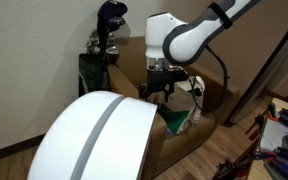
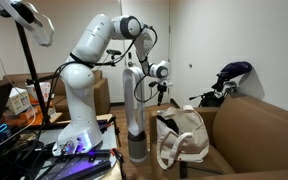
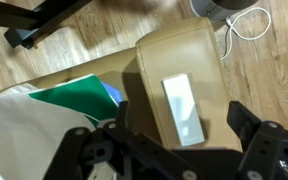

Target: Turn the object on the arm of the sofa towards the left

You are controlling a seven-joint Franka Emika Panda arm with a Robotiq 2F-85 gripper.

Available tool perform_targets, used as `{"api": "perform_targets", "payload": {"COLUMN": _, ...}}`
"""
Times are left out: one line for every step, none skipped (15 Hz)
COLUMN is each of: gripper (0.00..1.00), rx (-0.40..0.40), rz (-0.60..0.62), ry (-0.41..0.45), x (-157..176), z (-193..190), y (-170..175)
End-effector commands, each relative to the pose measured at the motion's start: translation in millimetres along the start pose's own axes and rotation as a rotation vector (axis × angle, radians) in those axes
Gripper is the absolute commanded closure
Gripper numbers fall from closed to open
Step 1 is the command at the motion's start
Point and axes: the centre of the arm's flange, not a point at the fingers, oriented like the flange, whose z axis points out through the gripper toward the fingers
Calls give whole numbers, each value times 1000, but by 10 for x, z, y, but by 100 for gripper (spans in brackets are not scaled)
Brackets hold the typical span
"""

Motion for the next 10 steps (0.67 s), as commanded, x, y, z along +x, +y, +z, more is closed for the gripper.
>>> {"api": "perform_targets", "payload": {"gripper": 0, "rx": 13, "rz": -132, "ry": -13, "x": 26, "z": 324, "y": -97}}
{"api": "perform_targets", "payload": {"gripper": 0, "rx": 17, "rz": -163, "ry": -12, "x": 26, "z": 407, "y": -95}}
{"api": "perform_targets", "payload": {"gripper": 0, "rx": 21, "rz": -192, "ry": -8, "x": 33, "z": 478, "y": -90}}
{"api": "perform_targets", "payload": {"gripper": 0, "rx": 21, "rz": -222, "ry": 11, "x": 47, "z": 546, "y": -82}}
{"api": "perform_targets", "payload": {"gripper": 0, "rx": 30, "rz": -246, "ry": 15, "x": 58, "z": 598, "y": -84}}
{"api": "perform_targets", "payload": {"gripper": 0, "rx": 40, "rz": -265, "ry": 24, "x": 73, "z": 640, "y": -91}}
{"api": "perform_targets", "payload": {"gripper": 0, "rx": 51, "rz": -282, "ry": 29, "x": 85, "z": 671, "y": -97}}
{"api": "perform_targets", "payload": {"gripper": 25, "rx": 71, "rz": -302, "ry": 40, "x": 102, "z": 699, "y": -102}}
{"api": "perform_targets", "payload": {"gripper": 27, "rx": 80, "rz": -310, "ry": 52, "x": 117, "z": 721, "y": -113}}
{"api": "perform_targets", "payload": {"gripper": 33, "rx": 92, "rz": -322, "ry": 60, "x": 128, "z": 738, "y": -117}}
